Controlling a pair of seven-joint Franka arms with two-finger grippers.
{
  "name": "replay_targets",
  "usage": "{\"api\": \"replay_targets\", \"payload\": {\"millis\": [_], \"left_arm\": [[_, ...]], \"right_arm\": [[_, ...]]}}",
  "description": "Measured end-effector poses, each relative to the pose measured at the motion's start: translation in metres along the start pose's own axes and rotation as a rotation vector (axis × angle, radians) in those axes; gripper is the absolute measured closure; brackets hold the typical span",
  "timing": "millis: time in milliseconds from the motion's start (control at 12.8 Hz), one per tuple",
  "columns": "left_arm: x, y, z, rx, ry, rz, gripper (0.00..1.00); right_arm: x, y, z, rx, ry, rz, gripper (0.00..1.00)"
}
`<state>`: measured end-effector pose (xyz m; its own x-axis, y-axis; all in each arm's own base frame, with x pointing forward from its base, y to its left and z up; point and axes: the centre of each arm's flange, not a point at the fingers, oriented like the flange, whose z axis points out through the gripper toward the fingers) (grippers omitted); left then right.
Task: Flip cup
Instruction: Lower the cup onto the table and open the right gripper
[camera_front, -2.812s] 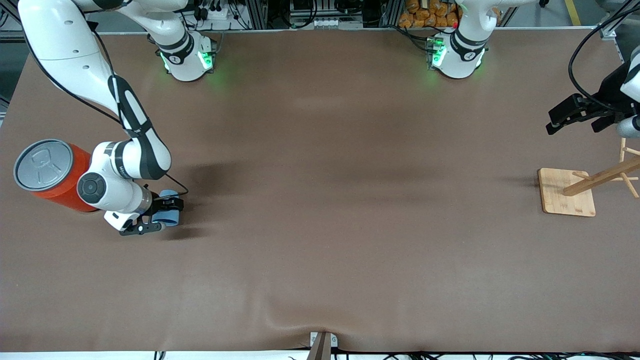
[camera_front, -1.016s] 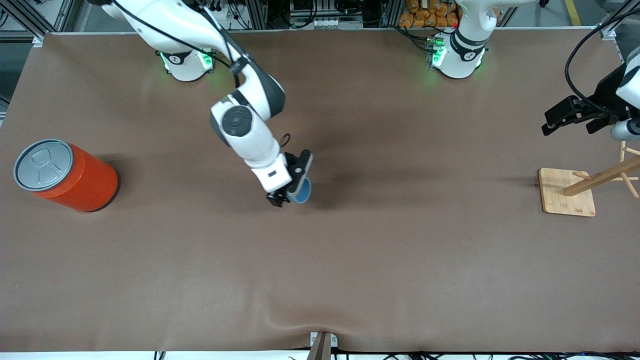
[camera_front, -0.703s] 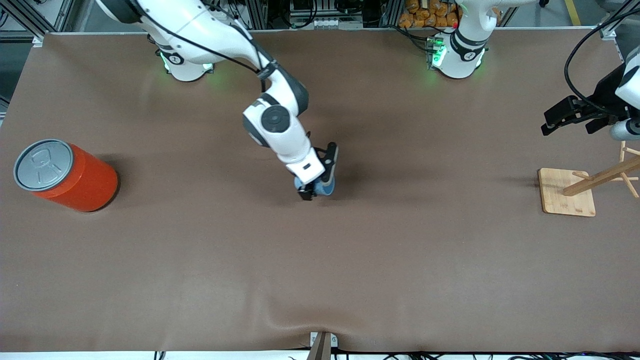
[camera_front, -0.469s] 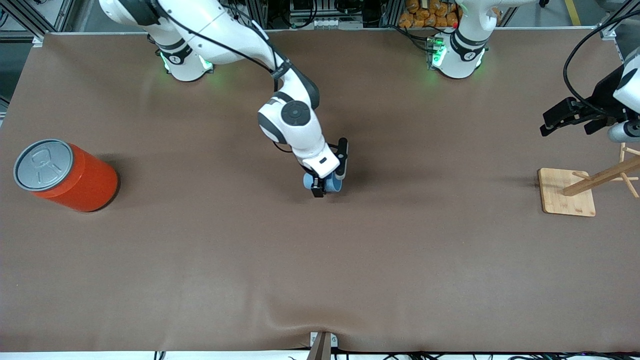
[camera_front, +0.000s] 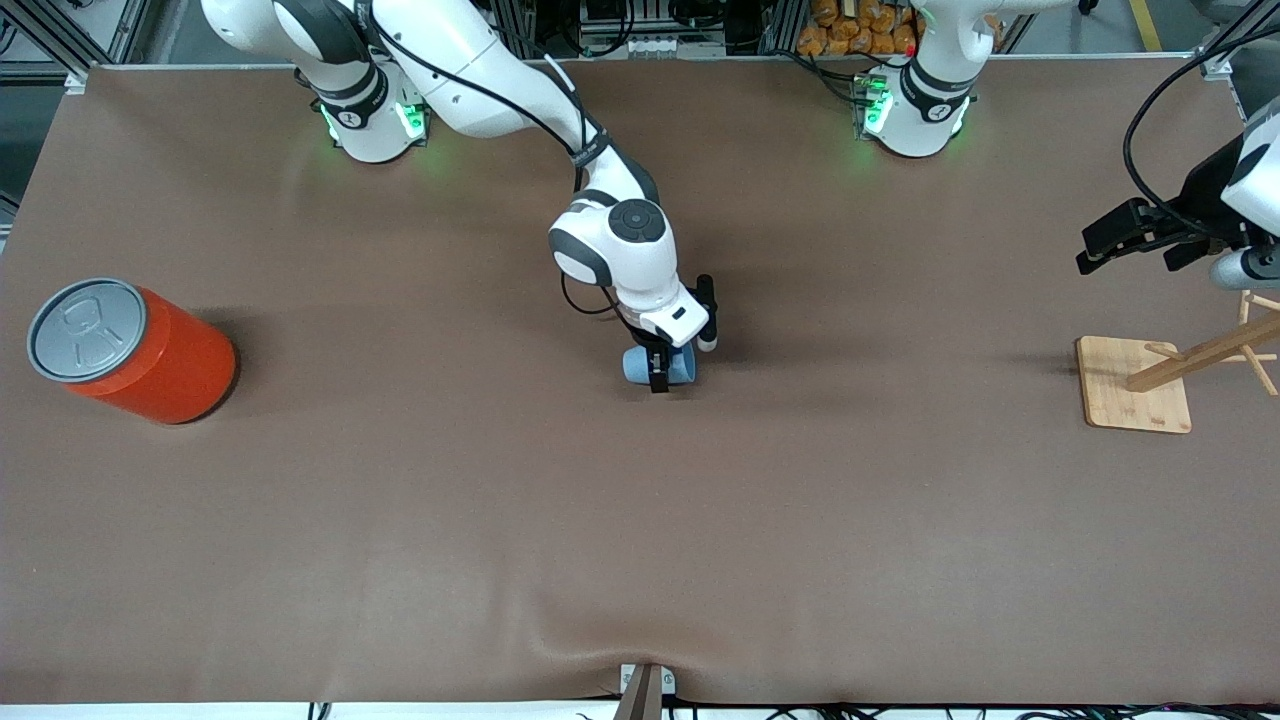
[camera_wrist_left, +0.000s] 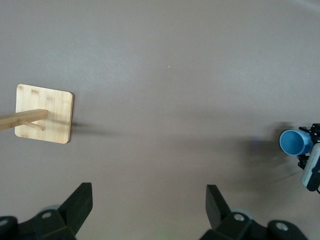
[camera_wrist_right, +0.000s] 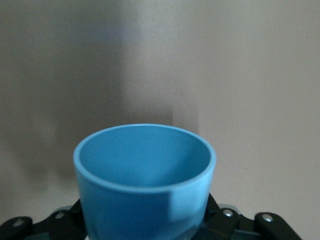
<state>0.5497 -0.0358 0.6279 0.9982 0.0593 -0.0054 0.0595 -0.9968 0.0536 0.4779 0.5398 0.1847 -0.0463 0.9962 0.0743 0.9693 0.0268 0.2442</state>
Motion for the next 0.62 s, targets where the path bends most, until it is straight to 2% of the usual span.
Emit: {"api": "replay_targets", "payload": {"millis": [156,391,625], "left_arm": [[0.0,0.001,0.0,-0.013,-0.003,-0.001,0.0],[0.0,0.001,0.001,-0.018,-0.009,-0.001,0.0],[0.001,0.003,0.003,-0.03,-0.015,-0.001,0.0]], "right_arm": [[0.0,0.003,0.0,-0.009,-0.003,-0.007,0.0],[0.0,0.014,-0.008,-0.024,-0.002,0.007,0.0],[-0.001,0.026,-0.038,-0.002,-0.057,0.085,0.0]]}}
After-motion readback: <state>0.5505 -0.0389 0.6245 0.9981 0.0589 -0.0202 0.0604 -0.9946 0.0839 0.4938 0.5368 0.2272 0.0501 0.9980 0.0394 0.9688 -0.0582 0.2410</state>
